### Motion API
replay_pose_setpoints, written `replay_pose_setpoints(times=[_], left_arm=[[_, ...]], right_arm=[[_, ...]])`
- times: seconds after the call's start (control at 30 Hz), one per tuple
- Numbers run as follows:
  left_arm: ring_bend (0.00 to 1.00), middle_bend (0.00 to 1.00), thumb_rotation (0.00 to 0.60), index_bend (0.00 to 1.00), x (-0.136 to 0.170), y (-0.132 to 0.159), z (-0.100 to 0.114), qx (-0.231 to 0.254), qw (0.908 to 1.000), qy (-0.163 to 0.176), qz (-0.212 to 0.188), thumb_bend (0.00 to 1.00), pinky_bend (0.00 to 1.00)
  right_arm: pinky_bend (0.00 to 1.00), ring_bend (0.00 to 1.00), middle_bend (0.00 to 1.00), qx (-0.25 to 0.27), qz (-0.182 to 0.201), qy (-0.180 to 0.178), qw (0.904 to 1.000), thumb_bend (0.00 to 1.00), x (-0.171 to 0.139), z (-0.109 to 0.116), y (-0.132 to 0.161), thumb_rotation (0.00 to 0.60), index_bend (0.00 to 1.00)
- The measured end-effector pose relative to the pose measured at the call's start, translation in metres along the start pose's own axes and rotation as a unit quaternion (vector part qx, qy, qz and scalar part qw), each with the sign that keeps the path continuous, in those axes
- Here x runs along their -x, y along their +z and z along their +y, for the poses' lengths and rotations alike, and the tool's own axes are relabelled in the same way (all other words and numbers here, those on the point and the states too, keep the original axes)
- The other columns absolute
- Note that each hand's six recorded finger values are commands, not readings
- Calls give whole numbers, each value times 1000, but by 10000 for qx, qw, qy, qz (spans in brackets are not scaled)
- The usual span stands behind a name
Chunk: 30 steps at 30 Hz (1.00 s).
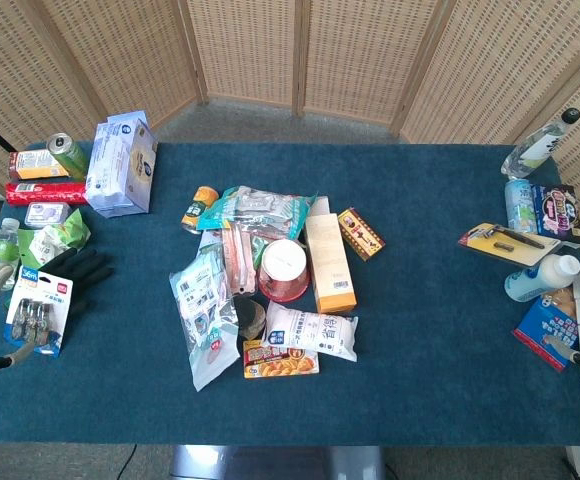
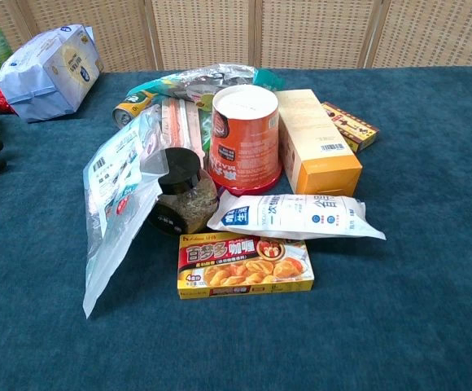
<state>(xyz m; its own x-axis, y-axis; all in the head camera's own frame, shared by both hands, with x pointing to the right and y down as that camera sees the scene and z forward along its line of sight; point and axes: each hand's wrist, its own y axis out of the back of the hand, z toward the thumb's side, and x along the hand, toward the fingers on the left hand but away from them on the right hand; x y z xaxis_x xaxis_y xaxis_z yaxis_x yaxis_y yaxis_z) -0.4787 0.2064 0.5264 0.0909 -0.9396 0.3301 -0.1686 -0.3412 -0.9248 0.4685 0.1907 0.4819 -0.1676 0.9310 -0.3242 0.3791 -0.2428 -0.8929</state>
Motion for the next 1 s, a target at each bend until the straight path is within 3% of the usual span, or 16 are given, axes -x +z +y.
replay_pose_setpoints(times=[0.37, 0.6, 0.7, 0.8, 1.0], left_arm=[[0, 0, 600, 0, -4, 5, -11, -199, 9993, -166, -266, 19, 0], [0, 0, 600, 0, -35, 30, -13, -798, 9900, -148, -1154, 7, 0], [0, 0, 600, 0, -56, 51, -16, -1203, 9779, -163, -1704, 1, 0], [0, 0, 600, 0, -75, 75, -25, -1623, 9597, -270, -2276, 1, 0], [0, 0, 600, 0, -99, 121, -59, -2584, 9055, -522, -3324, 0, 0]], right_arm=[[0, 0, 0, 14, 18, -15, 10000, 0, 0, 1, 1, 600, 0], [0, 0, 0, 22, 11, -48, 10000, 0, 1, 2, 1, 600, 0], [0, 0, 0, 34, 16, -78, 10000, 0, 0, 4, 1, 600, 0], [0, 0, 0, 38, 10, -92, 9999, 0, 0, 5, 1, 600, 0], [0, 0, 0, 84, -8, -126, 9999, 0, 0, 9, -1, 600, 0]])
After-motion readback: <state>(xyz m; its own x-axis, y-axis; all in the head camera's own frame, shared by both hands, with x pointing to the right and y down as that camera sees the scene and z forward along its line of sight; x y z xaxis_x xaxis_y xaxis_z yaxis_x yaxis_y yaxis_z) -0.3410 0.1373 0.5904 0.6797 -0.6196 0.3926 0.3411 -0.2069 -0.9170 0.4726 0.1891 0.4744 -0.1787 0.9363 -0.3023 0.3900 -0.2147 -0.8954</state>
